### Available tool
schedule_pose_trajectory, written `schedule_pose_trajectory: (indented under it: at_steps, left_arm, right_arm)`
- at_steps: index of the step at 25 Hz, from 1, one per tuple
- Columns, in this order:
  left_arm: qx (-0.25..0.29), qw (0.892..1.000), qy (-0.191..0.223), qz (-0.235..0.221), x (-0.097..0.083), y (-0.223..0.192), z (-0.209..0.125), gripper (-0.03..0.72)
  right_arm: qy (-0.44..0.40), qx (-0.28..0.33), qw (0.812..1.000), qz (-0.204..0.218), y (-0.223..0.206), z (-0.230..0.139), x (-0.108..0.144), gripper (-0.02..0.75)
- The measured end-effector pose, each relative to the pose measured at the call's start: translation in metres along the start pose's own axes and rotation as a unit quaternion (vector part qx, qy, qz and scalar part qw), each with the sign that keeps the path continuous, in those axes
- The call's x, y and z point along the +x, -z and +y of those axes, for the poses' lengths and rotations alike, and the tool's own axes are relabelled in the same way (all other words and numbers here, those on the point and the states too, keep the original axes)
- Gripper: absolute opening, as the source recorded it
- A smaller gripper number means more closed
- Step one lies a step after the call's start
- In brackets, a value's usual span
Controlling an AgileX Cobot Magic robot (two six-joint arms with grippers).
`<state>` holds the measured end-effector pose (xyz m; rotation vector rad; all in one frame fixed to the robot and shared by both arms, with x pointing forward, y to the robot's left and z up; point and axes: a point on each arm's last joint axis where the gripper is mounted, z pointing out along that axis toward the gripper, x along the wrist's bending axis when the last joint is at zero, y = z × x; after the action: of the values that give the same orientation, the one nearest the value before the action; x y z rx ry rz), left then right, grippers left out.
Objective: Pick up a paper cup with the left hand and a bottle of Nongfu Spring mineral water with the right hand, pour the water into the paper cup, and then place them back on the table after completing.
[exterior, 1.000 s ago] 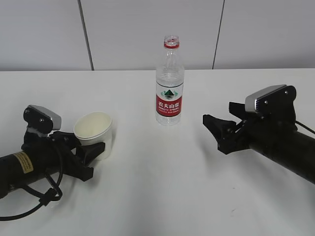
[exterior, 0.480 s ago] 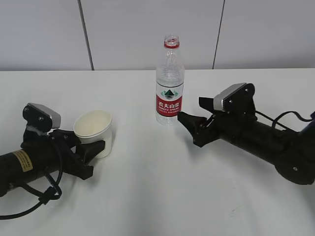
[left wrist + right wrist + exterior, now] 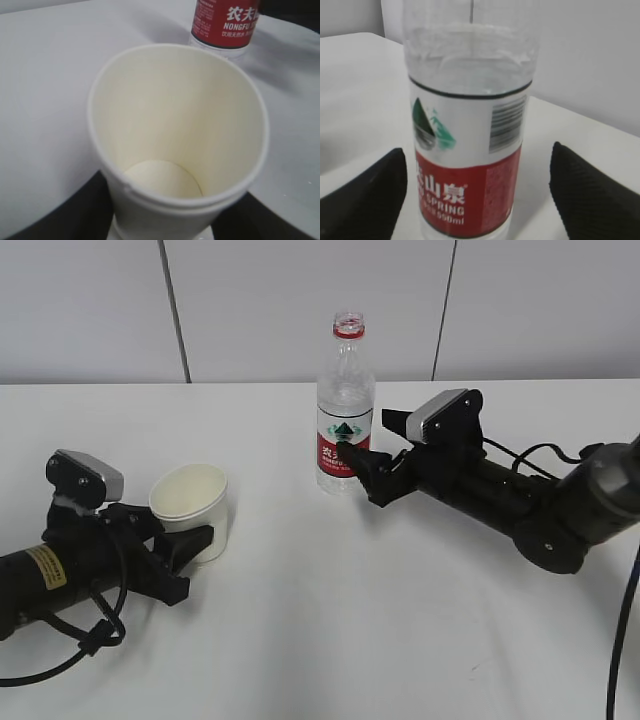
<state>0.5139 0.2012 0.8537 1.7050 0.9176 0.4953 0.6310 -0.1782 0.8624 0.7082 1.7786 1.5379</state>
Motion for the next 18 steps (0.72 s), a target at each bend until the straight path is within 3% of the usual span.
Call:
schedule_pose_trajectory:
  at_steps: [18]
  left_arm:
    - [0.000,1.000,0.000,0.000,0.000,0.000,0.000,0.356]
  right_arm:
    - [-0.009,0.031,0.999,0.037,-0.030,0.003,-0.011,0.671]
